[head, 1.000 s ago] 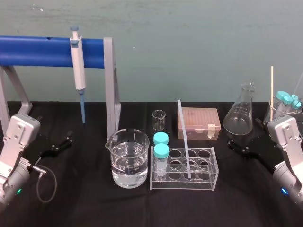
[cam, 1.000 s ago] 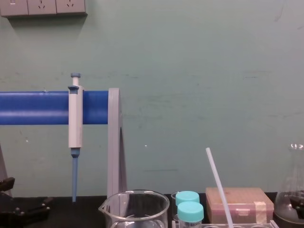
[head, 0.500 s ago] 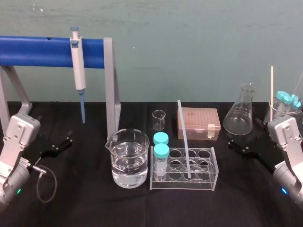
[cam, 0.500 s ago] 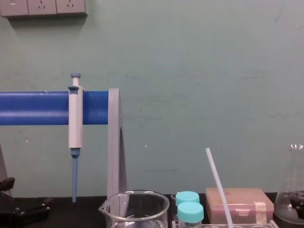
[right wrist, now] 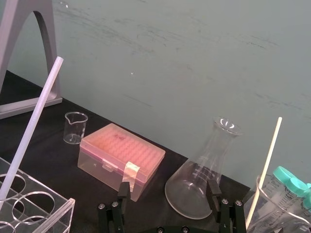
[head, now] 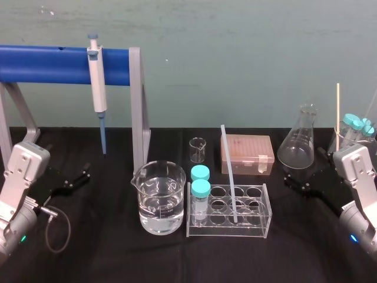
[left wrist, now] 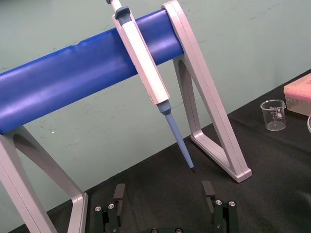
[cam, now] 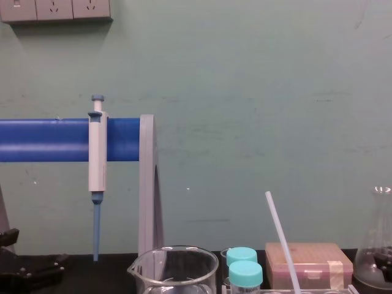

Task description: Pick up the stirring rod with one hand, then place it down.

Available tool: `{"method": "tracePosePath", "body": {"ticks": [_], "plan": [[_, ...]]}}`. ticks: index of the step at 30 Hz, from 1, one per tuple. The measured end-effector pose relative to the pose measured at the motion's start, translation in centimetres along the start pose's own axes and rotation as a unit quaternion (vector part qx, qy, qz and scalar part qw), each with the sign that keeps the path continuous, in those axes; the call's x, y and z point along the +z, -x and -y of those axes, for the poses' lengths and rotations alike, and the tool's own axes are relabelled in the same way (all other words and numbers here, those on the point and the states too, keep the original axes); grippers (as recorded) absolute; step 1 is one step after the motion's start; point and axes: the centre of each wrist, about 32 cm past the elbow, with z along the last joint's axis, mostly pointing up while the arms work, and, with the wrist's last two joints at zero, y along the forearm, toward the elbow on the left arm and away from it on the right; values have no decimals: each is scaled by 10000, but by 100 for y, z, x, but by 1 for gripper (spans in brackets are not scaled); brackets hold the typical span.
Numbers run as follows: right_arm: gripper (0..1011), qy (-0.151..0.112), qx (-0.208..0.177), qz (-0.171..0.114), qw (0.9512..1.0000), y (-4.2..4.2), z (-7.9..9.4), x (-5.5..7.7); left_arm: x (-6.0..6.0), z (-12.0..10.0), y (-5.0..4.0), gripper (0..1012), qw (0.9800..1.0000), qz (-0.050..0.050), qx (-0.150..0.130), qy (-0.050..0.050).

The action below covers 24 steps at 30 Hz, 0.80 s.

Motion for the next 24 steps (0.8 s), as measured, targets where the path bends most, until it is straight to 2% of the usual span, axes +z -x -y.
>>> {"method": "tracePosePath", "body": {"ticks": [12, 16, 21, 24], "plan": [[1003, -1, -1, -2, 10000, -1, 0, 0, 0, 0, 0, 1000, 10000, 0, 0, 0], [1003, -31, -7, -137, 9999, -17, -3, 17, 0, 0, 0, 1000, 10000, 0, 0, 0], [1003, -211, 106, -422, 9988, -38, -50, 137, 0, 0, 0, 1000, 10000, 0, 0, 0], [1003, -436, 330, -716, 9959, -34, -114, 286, 0, 0, 0, 1000, 10000, 0, 0, 0]]}}
